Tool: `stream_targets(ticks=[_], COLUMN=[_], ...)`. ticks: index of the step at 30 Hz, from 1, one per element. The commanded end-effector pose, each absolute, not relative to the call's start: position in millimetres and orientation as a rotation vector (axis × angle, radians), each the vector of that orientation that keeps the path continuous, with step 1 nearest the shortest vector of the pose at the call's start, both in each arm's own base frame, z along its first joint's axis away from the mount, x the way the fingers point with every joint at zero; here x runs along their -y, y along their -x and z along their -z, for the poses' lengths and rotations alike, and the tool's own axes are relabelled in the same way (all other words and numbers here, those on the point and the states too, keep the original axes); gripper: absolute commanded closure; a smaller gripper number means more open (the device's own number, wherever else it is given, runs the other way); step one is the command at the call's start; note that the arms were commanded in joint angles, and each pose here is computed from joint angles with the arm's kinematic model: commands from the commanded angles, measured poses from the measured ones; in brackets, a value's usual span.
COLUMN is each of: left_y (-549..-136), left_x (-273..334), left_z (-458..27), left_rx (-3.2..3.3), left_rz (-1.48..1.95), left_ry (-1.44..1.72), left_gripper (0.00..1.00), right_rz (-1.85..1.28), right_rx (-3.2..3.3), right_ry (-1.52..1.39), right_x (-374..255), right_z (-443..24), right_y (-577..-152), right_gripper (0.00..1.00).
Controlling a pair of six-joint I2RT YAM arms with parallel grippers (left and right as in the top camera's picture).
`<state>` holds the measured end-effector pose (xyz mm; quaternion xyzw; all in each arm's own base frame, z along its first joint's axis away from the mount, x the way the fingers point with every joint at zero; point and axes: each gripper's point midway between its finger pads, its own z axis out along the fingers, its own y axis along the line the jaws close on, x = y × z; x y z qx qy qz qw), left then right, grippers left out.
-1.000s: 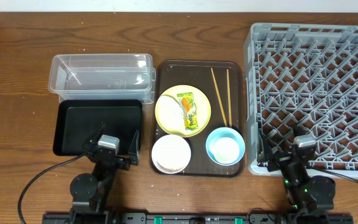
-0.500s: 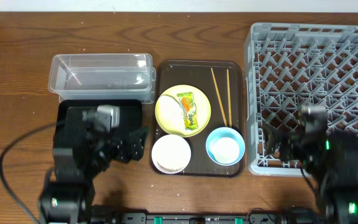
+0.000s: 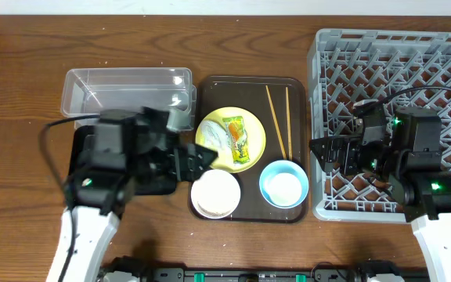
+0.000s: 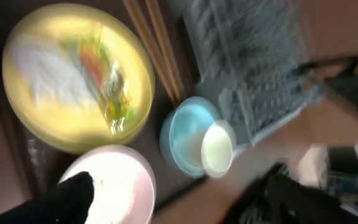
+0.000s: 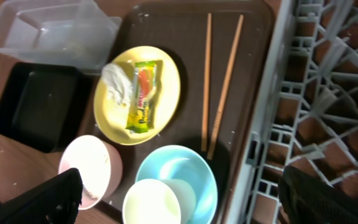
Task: Sort waste into correct bins and load items into the dishwasher rack
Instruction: 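Grasp the pink bowl of rice with the left gripper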
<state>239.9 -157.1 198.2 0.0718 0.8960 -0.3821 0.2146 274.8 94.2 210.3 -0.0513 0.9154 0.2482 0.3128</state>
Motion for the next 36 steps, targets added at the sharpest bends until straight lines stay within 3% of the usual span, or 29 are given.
stream_targets(ticks=[1, 8, 15, 23, 25, 27, 36], left_y=[-233.9, -221.8, -216.9, -212.7, -210.9, -208.1, -207.3], left_x=[155.5, 176.3, 210.6, 226.6, 227.3, 228.0, 237.0], left_z=[-157.9, -96.2, -50.1, -21.5, -17.5, -14.4, -32.4], left_rx=[-2.673, -2.871, -2.963, -3.003, -3.012, -3.023, -3.013], left_rz=[0.792, 0.435, 0.37, 0.342, 0.332, 0.323, 0.357], left_ry=[-0.21, -0.216, -0.21, -0.266, -0.275, -0.287, -0.312], left_gripper=[0.18, 0.27, 0.44, 0.68, 0.76, 0.94, 0.94], right_rz=[-0.691, -0.675, -0.68, -0.682, -0.681, -0.682, -0.681], right_rx=[-2.368, -2.376, -2.392, -2.401, -2.401, -2.401, -2.401], right_ry=[0.169, 0.16, 0.147, 0.145, 0.145, 0.145, 0.145], right_x=[-98.7, -96.5, -96.3, -96.2, -96.2, -96.2, -96.2], right_z=[-226.1, -224.3, -222.0, -220.8, -220.8, -220.8, -220.8], right_y=[-275.4, -275.8, -273.2, -271.8, -271.8, -271.8, -271.8], right_gripper=[0.01, 0.01, 0.01, 0.01, 0.01, 0.01, 0.01])
